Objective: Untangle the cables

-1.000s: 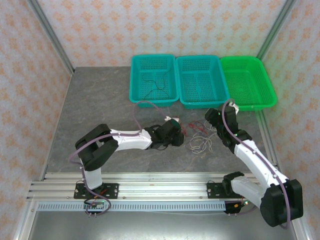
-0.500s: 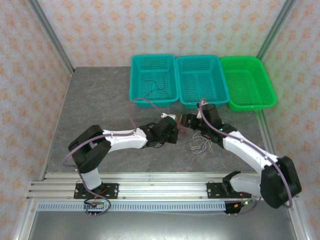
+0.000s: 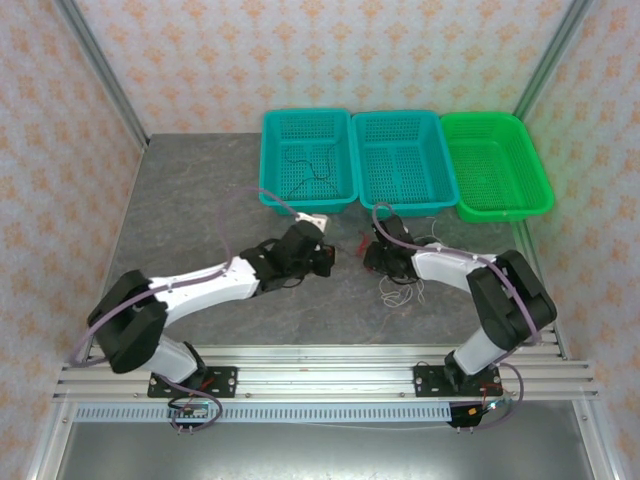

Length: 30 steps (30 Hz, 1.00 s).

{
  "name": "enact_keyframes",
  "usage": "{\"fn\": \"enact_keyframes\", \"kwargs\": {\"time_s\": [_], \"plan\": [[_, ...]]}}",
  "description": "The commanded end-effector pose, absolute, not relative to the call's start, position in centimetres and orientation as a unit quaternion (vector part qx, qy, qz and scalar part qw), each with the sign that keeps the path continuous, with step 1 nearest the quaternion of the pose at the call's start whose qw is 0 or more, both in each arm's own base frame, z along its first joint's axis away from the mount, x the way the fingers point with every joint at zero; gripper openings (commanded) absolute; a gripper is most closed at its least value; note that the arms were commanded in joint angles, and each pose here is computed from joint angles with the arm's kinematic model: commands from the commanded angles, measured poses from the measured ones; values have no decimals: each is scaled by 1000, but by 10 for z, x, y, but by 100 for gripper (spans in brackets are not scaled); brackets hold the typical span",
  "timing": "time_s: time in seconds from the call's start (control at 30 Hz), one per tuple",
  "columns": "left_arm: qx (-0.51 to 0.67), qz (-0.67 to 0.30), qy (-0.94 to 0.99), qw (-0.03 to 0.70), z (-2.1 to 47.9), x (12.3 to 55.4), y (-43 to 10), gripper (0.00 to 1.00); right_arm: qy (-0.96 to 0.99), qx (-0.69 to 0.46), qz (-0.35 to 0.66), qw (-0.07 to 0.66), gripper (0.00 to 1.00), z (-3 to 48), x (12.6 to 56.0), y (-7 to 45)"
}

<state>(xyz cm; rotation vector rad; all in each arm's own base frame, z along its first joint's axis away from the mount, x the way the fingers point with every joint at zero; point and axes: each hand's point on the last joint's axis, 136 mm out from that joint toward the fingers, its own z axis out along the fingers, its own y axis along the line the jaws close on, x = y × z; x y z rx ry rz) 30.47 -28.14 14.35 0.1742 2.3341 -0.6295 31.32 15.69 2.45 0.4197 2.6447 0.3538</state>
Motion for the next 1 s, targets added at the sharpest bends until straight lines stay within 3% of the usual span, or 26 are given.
{"fn": "enact_keyframes", "kwargs": {"time_s": [0.0, 0.23, 0.4, 0.6, 0.8, 0.87, 0.97], "plan": [[55, -193, 905, 375, 155, 310, -239, 0, 944, 220, 56, 239, 26, 19, 308, 107], [-15, -116, 918, 380, 161, 315, -165, 0, 931, 264, 23, 250, 17, 22, 305, 72], [-56, -94, 924, 366, 150, 312, -129, 0, 918, 287, -20, 273, 2, 33, 305, 46], [-79, -91, 928, 354, 135, 306, -112, 0, 907, 300, -36, 294, 0, 48, 305, 30], [-43, -120, 941, 314, 105, 303, -131, 0, 922, 219, 86, 309, 0, 67, 323, 78], [-28, -143, 942, 303, 91, 302, -142, 11, 917, 194, 127, 323, 0, 78, 328, 96], [-2, -164, 938, 305, 81, 300, -159, 36, 910, 170, 167, 338, 0, 94, 332, 112]]}}
